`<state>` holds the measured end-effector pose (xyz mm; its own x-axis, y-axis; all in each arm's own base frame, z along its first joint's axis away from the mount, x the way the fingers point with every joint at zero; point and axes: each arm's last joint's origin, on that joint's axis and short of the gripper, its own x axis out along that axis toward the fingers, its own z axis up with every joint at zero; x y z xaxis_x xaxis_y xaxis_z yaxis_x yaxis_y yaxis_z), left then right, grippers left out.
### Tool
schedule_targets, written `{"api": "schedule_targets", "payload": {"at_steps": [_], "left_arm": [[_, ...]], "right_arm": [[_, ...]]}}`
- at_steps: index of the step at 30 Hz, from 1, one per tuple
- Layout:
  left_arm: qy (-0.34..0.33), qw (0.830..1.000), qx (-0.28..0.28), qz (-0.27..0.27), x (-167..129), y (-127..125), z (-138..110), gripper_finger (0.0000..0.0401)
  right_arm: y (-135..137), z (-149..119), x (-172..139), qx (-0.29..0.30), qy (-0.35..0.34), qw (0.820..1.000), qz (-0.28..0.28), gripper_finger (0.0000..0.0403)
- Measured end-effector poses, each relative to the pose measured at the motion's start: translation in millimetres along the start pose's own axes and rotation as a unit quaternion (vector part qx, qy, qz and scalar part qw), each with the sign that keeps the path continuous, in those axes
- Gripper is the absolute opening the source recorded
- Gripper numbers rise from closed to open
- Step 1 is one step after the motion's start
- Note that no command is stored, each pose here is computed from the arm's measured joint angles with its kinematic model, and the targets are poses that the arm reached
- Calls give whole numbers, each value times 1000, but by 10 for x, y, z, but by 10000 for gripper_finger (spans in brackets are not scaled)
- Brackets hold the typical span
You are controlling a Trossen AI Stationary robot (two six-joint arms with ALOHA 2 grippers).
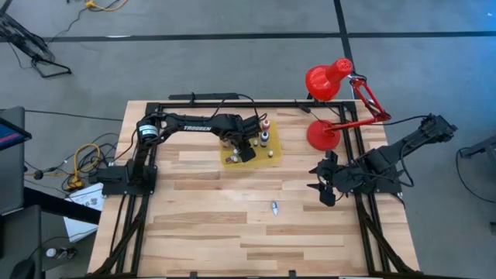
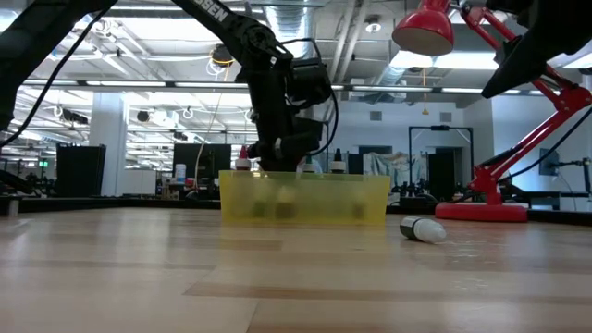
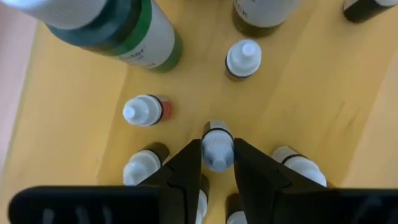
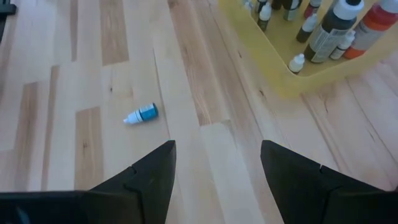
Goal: Pick & Place food coloring
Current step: Put the small white food coloring in the bin
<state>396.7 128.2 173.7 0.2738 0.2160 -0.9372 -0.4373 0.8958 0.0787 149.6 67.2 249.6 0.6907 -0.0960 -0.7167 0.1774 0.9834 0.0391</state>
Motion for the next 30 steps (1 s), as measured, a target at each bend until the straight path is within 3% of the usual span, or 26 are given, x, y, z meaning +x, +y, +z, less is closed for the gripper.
{"api": "schedule_targets", "payload": {"at_steps": [15, 22, 25, 30], "left_arm": [[2, 999, -31, 9, -21, 7, 10, 145], [12, 1000, -23, 4, -417, -39, 212, 173], [10, 1000, -17, -23, -655, -100, 305, 174], [55, 992, -30, -112, -951, -317, 292, 170]], "right_arm": [[1, -1, 0, 0, 1, 1000, 1, 225], [1, -1, 0, 0, 1, 1000, 2, 225], [2, -1, 0, -8, 1, 1000, 3, 225], [19, -4, 4, -84, -5, 996, 5, 225]]}}
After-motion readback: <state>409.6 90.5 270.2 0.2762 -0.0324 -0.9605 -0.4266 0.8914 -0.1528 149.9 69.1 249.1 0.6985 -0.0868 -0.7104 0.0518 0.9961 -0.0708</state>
